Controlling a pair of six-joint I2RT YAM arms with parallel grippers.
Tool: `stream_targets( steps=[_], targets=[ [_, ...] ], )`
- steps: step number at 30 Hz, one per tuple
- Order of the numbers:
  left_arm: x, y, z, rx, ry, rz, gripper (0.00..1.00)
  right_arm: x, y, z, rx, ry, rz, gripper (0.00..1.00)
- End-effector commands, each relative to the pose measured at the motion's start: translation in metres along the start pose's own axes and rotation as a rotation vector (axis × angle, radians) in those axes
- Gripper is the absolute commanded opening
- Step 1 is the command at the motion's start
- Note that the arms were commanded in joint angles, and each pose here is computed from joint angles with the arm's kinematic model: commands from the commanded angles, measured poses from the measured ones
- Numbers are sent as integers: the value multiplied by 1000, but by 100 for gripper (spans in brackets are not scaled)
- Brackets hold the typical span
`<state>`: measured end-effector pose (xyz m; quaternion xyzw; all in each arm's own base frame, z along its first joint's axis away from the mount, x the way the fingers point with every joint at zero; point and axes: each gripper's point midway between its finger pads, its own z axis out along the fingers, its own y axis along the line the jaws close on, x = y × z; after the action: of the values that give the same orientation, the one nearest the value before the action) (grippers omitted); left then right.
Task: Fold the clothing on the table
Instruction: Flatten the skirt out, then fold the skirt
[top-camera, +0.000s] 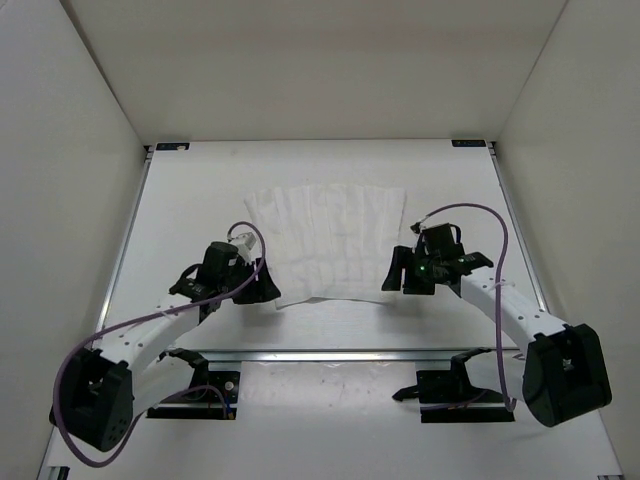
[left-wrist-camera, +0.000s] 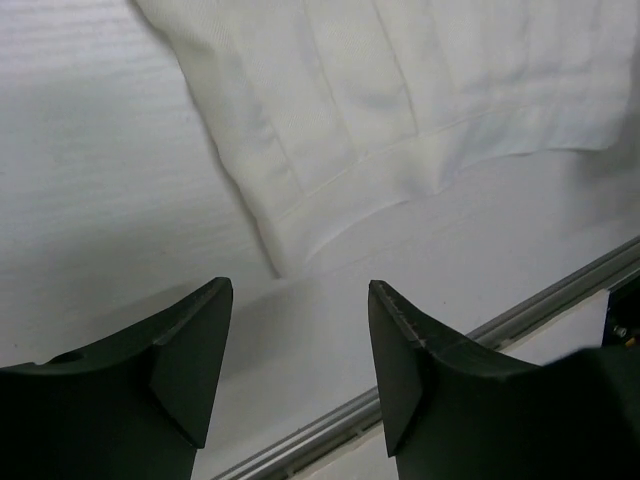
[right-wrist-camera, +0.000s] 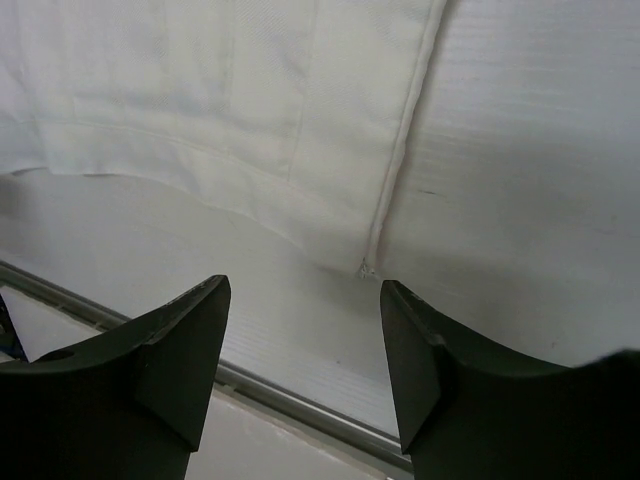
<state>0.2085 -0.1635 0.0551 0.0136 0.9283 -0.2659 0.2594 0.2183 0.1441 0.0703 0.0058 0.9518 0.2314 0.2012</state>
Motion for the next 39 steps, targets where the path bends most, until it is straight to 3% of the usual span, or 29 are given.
stream_targets(
  steps=[1, 9, 15, 18, 20, 21, 22, 23, 27, 32, 39],
  targets=[
    [-16, -1, -1, 7, -97, -8, 67, -15, -5, 6, -2, -76, 6, 59],
    [9, 2, 22, -28, -20, -22, 69, -1, -13, 26, 66, -46, -5, 55],
    [15, 5, 36, -51, 1, -30, 59, 2, -22, 38, 139, -36, -22, 52],
    [17, 4, 41, -51, 16, -29, 48, 8, -29, 43, 174, -14, -19, 38],
    [20, 4, 46, -47, 34, -24, 30, 10, -30, 47, 175, -5, -19, 21],
    [16, 1, 46, -36, 26, -22, 26, 8, -32, 47, 181, -9, -16, 16],
    [18, 1, 47, -30, 43, -20, 13, 10, -32, 47, 180, -2, -14, 2],
    [15, -1, 48, -29, 41, -17, 0, 6, -30, 45, 172, -7, -15, 0],
    [-2, -7, 34, -51, 45, 30, 0, -7, -16, 23, 169, -29, -63, 0],
    [-38, -23, -8, -49, -56, 76, 0, -31, 15, -23, 90, -112, -100, 0],
    [-2, -28, -42, -14, -8, 59, 0, 19, 23, -42, 68, -17, -128, 0]
  ],
)
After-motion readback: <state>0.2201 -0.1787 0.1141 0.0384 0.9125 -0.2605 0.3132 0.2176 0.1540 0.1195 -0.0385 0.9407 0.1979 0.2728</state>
